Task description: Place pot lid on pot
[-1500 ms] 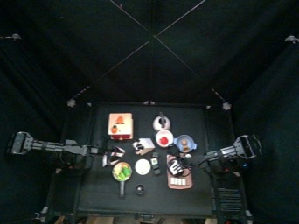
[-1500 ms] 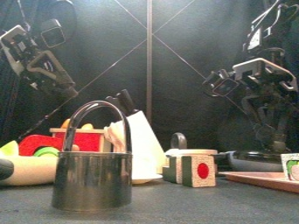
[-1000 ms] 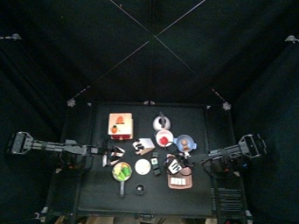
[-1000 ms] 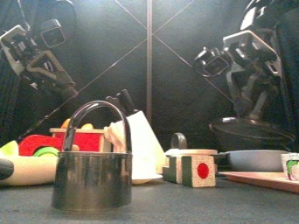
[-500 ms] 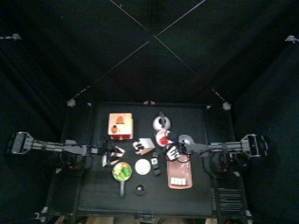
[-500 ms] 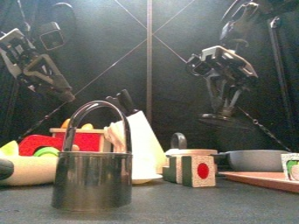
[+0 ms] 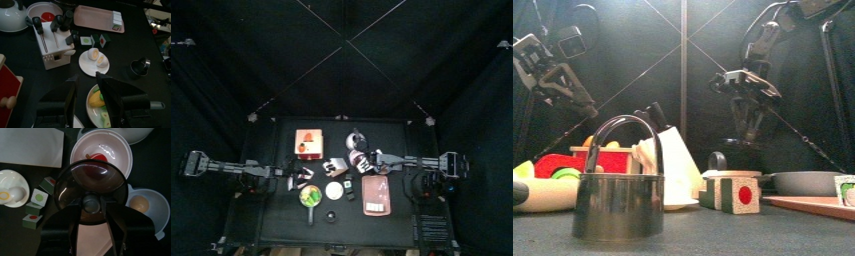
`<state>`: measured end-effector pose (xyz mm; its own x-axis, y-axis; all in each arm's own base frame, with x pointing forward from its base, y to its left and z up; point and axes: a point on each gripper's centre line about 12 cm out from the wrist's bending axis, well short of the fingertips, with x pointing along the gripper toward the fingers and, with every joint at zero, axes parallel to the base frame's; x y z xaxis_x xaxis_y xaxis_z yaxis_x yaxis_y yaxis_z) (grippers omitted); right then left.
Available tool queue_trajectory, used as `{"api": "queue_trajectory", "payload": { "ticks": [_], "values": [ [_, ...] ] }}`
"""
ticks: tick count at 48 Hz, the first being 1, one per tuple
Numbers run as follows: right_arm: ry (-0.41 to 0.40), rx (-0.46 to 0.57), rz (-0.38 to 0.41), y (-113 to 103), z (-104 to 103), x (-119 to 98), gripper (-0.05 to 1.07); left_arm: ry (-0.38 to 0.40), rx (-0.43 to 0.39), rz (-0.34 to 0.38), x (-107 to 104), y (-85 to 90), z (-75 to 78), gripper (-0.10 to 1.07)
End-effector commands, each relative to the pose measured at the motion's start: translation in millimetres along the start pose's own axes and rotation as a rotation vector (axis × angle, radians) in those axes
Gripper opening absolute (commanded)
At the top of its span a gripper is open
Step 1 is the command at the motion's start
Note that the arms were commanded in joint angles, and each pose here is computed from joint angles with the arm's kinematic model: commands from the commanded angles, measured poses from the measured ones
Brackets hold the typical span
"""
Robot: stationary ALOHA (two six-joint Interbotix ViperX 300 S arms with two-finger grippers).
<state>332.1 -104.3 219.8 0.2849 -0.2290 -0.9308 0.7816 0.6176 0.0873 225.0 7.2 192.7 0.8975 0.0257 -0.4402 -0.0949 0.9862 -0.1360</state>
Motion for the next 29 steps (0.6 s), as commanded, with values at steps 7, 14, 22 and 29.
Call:
{"api": "queue_trajectory", "payload": {
  "ticks": [7,14,22,29],
  "values": [
    [-0.029,0.002,0.004,-8.2,28.0,-0.7,0.71,-0.013,-0.001,0.001,0.8,0.0,4.5,0.75],
    [-0.008,-0.015,-0.004,-12.5,36.6,10.2,0.71,-0.014,-0.001,0.001,0.5,0.0,4.8,0.75],
    [0.015,-0.028,-0.014,-15.8,41.3,19.8,0.71,-0.009,-0.001,0.001,0.7,0.2,3.3,0.75],
    [0.035,-0.049,-0.016,-17.7,42.0,27.1,0.71,-0.008,-0.001,0.001,0.6,0.3,2.6,0.75]
  ]
}}
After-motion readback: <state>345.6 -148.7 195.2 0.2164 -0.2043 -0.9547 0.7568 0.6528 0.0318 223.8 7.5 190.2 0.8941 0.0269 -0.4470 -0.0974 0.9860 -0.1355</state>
